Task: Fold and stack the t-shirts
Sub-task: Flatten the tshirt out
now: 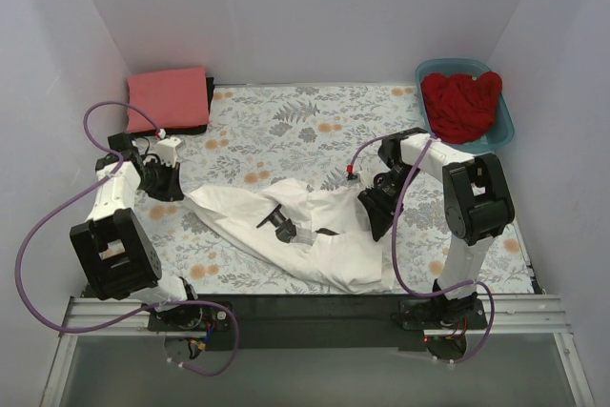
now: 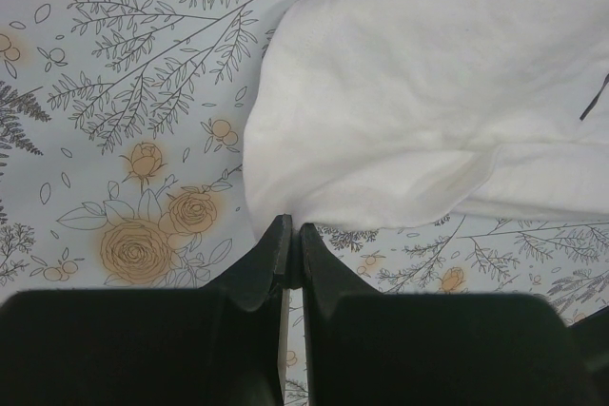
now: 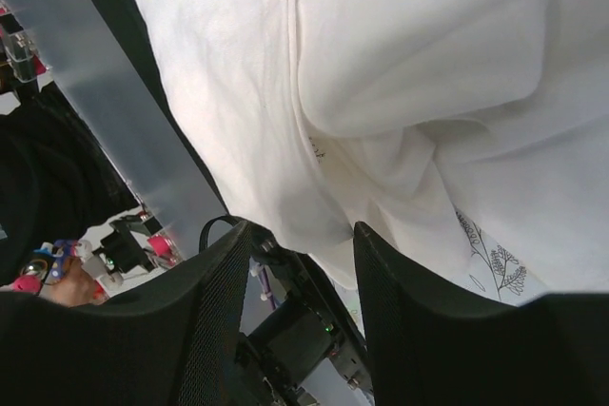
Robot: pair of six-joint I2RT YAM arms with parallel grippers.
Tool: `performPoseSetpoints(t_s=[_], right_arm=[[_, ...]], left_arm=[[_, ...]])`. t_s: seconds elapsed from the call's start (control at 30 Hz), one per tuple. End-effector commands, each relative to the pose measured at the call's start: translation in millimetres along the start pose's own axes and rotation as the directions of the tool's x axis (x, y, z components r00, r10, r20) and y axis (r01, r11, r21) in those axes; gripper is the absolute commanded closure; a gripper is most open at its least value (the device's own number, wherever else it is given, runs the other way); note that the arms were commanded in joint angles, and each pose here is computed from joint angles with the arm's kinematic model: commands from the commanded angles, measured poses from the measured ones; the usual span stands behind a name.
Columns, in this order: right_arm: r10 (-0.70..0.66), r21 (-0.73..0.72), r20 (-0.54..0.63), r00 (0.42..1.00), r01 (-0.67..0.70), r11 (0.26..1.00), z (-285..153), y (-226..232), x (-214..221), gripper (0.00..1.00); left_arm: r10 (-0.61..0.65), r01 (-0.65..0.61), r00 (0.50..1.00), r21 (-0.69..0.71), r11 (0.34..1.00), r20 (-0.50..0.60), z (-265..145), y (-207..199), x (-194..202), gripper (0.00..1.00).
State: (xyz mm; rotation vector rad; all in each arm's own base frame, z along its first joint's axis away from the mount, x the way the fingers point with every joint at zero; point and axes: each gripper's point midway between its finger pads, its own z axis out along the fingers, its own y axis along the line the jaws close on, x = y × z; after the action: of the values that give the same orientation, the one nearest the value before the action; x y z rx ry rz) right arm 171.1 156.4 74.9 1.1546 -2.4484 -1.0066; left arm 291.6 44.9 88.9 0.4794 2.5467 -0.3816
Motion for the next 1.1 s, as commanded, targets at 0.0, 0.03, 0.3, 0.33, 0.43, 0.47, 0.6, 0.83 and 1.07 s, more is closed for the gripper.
performPoseSetpoints(t_s=[0.0, 0.03, 0.3, 0.33, 0.43, 0.47, 0.6, 0.83, 1.07], right_arm=[[-0.039, -0.007, 0.038, 0.999, 0.039, 0.999, -7, 10, -7, 0.49], [-0.047, -0.009, 0.044, 0.998, 0.047, 0.999, -9, 12, -8, 0.52], [-0.105, 0.014, 0.094, 0.990, 0.105, 0.994, -22, 23, -15, 0.61], [-0.104, 0.015, 0.095, 0.990, 0.103, 0.995, -22, 23, -15, 0.61], [-0.108, 0.018, 0.102, 0.989, 0.107, 0.994, -23, 24, -17, 0.61], [-0.106, 0.015, 0.103, 0.989, 0.105, 0.994, -23, 24, -18, 0.61], [-0.097, 0.000, 0.102, 0.990, 0.098, 0.995, -22, 25, -18, 0.61], [-0.080, -0.017, 0.054, 0.995, 0.081, 0.997, -12, 21, -14, 0.63], [-0.074, -0.033, 0.021, 0.997, 0.074, 0.997, -4, 19, -13, 0.67]], left_arm=[[0.019, -0.019, 0.999, -0.003, 1.000, 0.036, -5, 0, -9, 1.00], [0.019, -0.019, 0.999, -0.002, 1.000, 0.037, -4, 0, -9, 1.00], [0.018, -0.018, 0.999, -0.003, 1.000, 0.035, -4, 0, -8, 1.00], [0.017, -0.017, 0.999, -0.001, 1.000, 0.034, -3, 0, -8, 1.00], [0.016, -0.016, 0.999, -0.002, 1.000, 0.034, -3, 0, -8, 1.00], [0.017, -0.017, 0.999, -0.003, 1.000, 0.035, -4, 0, -8, 1.00], [0.018, -0.018, 0.999, -0.003, 1.000, 0.035, -4, 1, -8, 1.00], [0.017, -0.017, 0.999, 0.000, 1.000, 0.037, -4, 1, -10, 1.00], [0.027, -0.026, 0.999, -0.007, 1.000, 0.038, -5, 1, -10, 1.00]])
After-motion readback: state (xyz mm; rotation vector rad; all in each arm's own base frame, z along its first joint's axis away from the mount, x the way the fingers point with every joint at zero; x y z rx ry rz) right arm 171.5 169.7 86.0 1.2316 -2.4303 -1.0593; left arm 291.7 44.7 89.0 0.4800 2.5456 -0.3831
